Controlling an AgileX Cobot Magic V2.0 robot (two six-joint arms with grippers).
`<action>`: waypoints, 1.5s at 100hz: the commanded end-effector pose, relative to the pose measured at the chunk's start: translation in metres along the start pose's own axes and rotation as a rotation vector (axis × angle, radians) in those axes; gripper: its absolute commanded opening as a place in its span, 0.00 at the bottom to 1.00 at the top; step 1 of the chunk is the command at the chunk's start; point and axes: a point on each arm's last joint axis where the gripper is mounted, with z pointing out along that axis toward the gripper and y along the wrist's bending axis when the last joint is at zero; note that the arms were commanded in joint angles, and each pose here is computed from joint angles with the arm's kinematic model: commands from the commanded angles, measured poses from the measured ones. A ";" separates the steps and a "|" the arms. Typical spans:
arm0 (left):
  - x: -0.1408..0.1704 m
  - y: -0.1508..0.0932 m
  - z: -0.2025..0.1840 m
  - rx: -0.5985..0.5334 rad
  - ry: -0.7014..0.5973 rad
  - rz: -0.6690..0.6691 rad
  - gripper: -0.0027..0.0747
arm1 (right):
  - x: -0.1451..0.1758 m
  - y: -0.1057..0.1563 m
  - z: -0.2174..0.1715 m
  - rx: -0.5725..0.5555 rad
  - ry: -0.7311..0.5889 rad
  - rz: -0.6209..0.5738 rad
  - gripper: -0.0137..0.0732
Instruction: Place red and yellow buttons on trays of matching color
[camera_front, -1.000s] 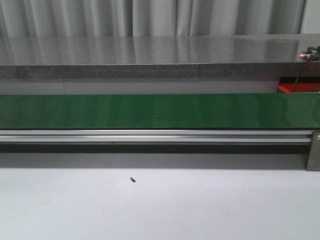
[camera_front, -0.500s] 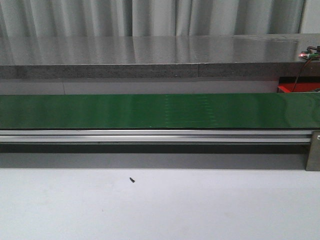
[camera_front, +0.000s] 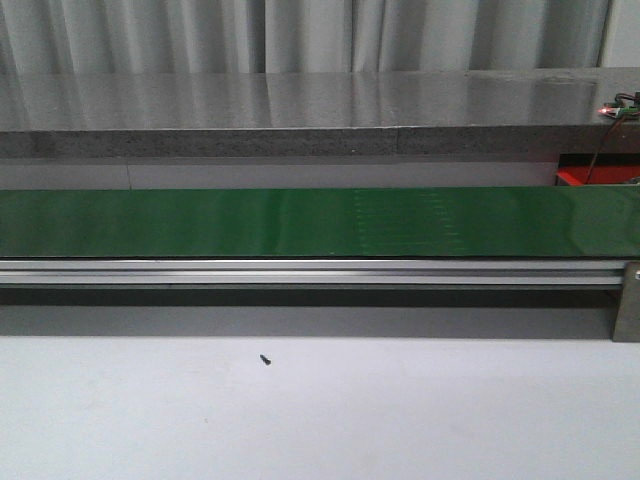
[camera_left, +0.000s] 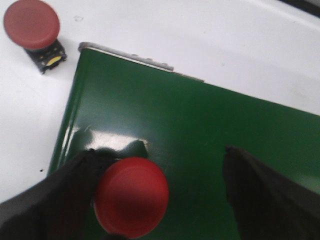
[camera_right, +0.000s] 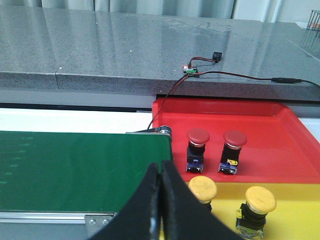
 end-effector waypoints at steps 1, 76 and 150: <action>-0.014 -0.021 -0.032 0.053 -0.157 0.009 0.72 | -0.016 -0.001 -0.002 0.007 -0.108 -0.006 0.02; -0.041 0.029 0.003 -0.103 -0.289 -0.266 0.71 | -0.016 -0.001 -0.002 0.007 -0.108 -0.006 0.02; -0.068 0.065 0.072 -0.101 -0.246 -0.420 0.70 | -0.016 -0.001 -0.002 0.007 -0.108 -0.006 0.02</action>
